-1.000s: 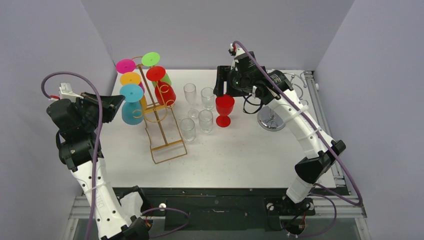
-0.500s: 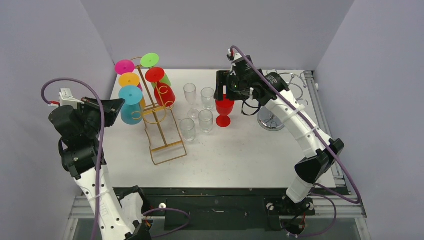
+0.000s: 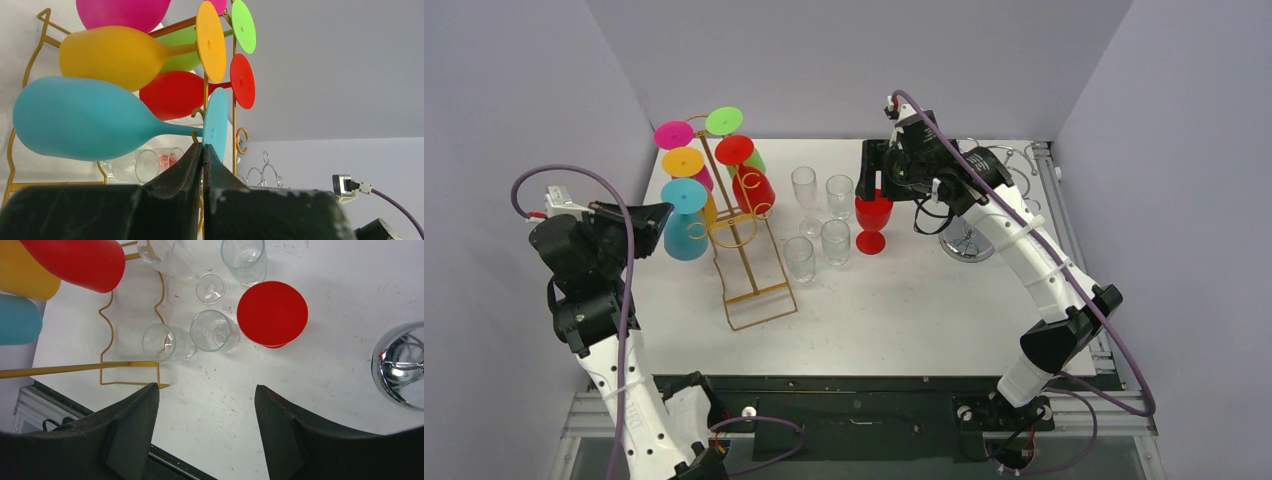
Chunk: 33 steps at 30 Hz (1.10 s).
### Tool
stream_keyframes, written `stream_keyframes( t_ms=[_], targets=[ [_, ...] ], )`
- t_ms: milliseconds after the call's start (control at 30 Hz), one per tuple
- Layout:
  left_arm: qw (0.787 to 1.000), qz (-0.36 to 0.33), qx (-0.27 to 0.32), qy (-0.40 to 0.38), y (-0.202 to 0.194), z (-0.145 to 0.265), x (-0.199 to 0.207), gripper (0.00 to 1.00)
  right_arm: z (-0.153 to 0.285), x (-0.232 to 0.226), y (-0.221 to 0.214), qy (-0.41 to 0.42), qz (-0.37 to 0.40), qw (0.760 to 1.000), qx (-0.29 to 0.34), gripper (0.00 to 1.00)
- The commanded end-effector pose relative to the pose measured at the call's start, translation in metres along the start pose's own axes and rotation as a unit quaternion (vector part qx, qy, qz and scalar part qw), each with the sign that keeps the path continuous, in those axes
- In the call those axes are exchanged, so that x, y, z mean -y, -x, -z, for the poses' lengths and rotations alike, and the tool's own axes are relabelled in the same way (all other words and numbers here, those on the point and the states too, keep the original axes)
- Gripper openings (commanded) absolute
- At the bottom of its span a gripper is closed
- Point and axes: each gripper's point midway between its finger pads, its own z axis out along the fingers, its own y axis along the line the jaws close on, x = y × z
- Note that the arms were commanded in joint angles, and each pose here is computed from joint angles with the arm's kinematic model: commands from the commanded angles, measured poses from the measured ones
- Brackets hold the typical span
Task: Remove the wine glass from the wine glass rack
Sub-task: Pick up the wine glass from the wine rack.
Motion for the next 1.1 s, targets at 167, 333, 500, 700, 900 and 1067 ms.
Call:
stream_keyframes(
  t_ms=[167,333,500,700,900,1067],
  targets=[
    [0.998,-0.008,0.050,-0.026,0.023,0.002,0.016,0.00,0.013,-0.001,0.017,0.003,0.001,0.999,0.036,0.65],
    [0.998,-0.008,0.063,-0.023,0.030,0.004,0.018,0.00,0.012,-0.003,0.019,0.003,0.001,0.999,0.036,0.65],
    [0.997,-0.008,0.066,-0.030,0.033,0.004,0.022,0.00,0.012,-0.002,0.020,0.002,0.003,0.999,0.035,0.65],
    [0.996,-0.021,0.077,-0.050,0.041,0.009,0.042,0.00,0.014,-0.003,0.023,0.004,0.001,0.999,0.039,0.65],
    [0.988,-0.077,0.116,-0.059,0.065,0.030,0.084,0.00,0.022,-0.008,0.030,0.014,-0.003,0.999,0.051,0.65],
    [0.980,-0.130,0.141,-0.057,0.086,0.038,0.111,0.00,0.029,-0.013,0.035,0.027,-0.011,0.997,0.065,0.65]
  ],
)
